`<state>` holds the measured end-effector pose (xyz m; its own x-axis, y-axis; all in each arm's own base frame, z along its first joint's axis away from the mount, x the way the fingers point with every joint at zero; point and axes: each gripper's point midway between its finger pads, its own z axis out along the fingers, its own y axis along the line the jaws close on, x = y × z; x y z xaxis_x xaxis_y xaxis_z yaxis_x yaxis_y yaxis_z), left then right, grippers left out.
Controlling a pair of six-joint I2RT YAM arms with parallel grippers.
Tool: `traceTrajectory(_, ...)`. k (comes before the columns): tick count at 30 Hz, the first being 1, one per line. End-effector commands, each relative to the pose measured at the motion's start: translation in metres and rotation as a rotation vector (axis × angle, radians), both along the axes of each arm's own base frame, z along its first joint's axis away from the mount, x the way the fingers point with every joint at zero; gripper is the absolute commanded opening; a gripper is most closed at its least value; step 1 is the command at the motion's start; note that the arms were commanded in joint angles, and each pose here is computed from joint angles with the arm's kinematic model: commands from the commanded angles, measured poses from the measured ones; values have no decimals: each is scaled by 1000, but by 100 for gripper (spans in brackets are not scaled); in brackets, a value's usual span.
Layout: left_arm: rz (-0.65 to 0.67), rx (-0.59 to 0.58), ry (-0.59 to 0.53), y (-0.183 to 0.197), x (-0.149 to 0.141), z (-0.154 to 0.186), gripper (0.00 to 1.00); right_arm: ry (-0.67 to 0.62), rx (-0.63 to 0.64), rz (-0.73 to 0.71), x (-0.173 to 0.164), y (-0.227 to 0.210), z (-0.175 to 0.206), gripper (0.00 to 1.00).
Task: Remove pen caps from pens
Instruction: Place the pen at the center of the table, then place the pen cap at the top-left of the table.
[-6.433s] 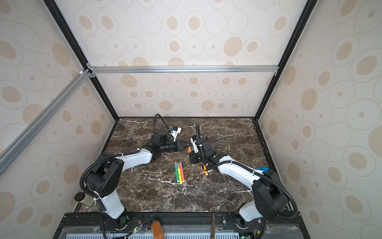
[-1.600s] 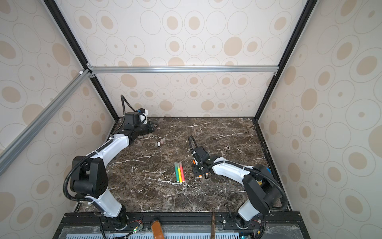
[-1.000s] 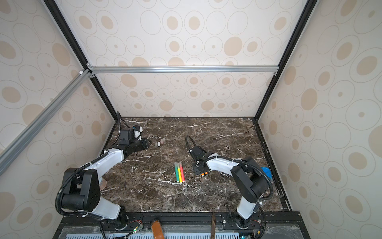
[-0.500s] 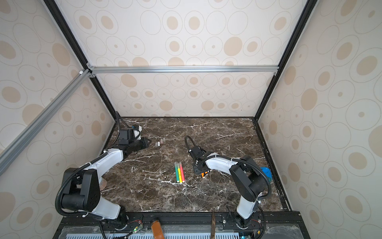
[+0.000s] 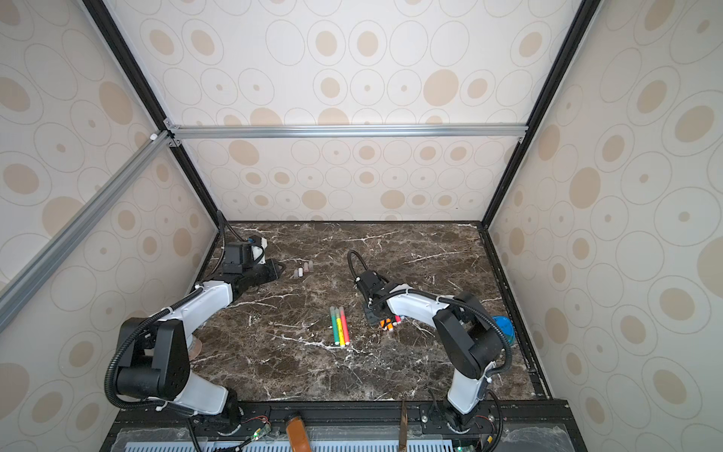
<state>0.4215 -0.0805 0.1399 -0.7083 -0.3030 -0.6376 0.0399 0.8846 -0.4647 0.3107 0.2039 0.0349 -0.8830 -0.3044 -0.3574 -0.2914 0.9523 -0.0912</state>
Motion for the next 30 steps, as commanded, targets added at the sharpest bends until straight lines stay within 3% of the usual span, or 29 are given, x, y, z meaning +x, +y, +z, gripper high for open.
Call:
traceTrajectory(1, 8, 19, -57, 6, 5, 13, 0, 9, -36, -11, 0, -7, 0, 13)
traceTrajectory(12, 40, 49, -14, 14, 0, -11, 0, 12, -28, -21, -1, -8, -2, 27)
traceTrajectory(30, 49, 65, 93, 22, 28, -72, 0, -110, 85, 0, 3, 0, 53, 28)
